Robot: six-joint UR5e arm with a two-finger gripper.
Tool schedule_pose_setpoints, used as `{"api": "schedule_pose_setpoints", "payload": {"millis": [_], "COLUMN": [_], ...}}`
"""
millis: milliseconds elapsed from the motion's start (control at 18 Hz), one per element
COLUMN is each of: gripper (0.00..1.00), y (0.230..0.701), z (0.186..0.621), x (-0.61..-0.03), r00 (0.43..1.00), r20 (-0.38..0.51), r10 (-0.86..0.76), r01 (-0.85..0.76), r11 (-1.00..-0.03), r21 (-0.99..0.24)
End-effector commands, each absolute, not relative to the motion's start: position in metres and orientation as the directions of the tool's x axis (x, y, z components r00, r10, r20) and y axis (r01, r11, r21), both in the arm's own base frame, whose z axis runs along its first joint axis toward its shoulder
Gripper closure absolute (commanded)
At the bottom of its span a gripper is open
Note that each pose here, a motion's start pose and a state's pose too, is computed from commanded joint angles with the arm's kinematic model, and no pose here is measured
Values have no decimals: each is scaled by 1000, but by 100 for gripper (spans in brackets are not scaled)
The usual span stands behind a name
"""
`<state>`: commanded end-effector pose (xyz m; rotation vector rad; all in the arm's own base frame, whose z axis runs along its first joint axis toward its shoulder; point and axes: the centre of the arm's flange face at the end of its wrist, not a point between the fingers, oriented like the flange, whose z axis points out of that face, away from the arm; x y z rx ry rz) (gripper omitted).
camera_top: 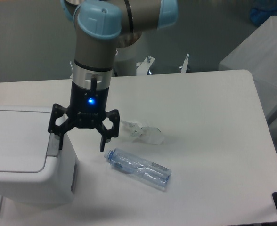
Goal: Open the trash can
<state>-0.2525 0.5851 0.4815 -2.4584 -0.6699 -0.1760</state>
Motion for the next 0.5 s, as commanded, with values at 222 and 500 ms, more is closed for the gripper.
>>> {"api": "schedule_pose_setpoints", "payload": {"millis": [222, 500], "gripper": [0, 0], "y": [587, 587], "z": [478, 477], "x": [-252, -253], "r00": [866, 868], "r20": [267, 264], "r10": [422, 421], "r01": [499, 497], "r11": [-711, -713], "r21": [-496, -495]}}
